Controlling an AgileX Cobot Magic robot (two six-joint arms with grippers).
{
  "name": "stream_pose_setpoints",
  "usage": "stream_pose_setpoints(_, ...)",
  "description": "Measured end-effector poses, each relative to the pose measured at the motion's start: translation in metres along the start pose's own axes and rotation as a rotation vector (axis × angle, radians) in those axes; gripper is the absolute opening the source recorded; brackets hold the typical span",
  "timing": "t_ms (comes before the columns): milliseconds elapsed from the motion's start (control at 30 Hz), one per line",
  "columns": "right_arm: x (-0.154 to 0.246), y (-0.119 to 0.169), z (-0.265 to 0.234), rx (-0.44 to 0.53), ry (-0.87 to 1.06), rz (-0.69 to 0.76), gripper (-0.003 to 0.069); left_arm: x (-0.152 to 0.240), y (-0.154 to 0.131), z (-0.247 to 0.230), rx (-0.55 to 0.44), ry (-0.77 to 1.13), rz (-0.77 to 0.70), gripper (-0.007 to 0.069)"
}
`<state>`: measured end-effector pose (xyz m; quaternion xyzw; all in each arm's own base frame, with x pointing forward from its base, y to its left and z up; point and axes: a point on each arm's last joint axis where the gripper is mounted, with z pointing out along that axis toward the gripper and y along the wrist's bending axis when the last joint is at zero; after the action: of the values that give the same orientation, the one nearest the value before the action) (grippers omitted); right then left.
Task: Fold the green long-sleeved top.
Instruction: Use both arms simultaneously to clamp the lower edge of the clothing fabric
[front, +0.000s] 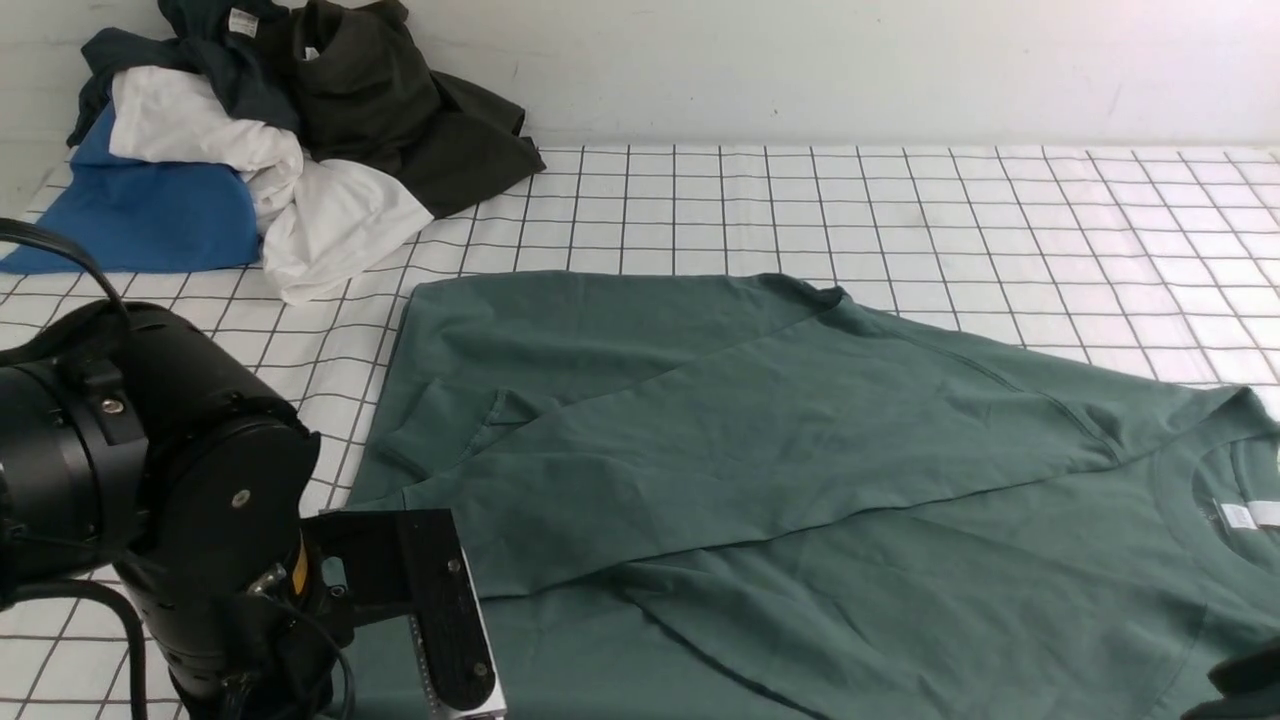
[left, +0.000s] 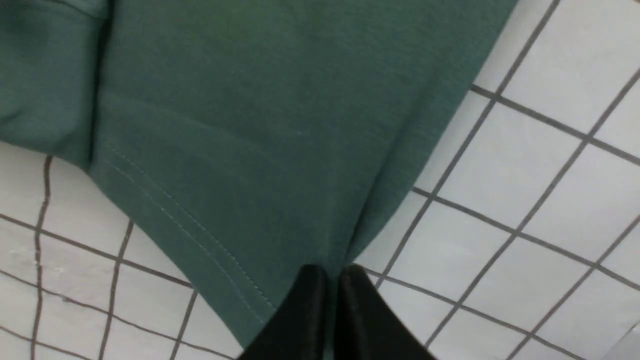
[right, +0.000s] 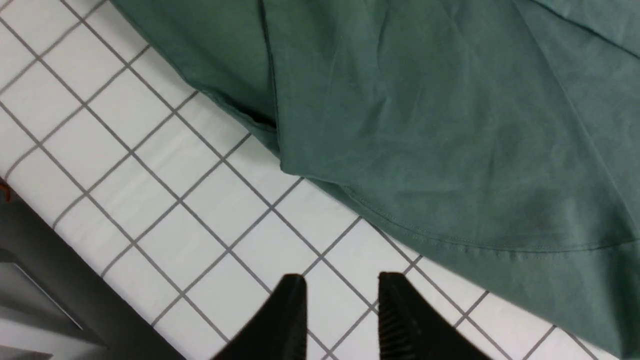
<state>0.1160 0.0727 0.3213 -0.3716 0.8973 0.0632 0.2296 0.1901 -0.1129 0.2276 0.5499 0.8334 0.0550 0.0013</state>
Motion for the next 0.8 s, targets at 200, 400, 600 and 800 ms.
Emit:
stream_pose_setpoints(200, -0.01, -0.016, 0.028, 0.089, 0.154, 0.033, 0.0406, -0.003, 0.0, 0.002, 0.007, -0.015, -0.006, 0.0002)
stream_pose_setpoints(400, -0.017, -0.019, 0.048, 0.079, 0.223, 0.098, 0.0444, -0.011, -0.001, 0.015, 0.078, 0.005, -0.03, 0.0002)
stream_pose_setpoints(600, -0.018, -0.012, 0.043, 0.011, 0.184, 0.099, 0.0444, -0.023, 0.002, 0.044, 0.136, 0.078, -0.026, 0.0002)
stream_pose_setpoints(800, -0.015, -0.009, 0.029, 0.007, 0.122, 0.091, 0.0444, -0.032, 0.003, 0.082, 0.21, 0.193, -0.035, 0.0002)
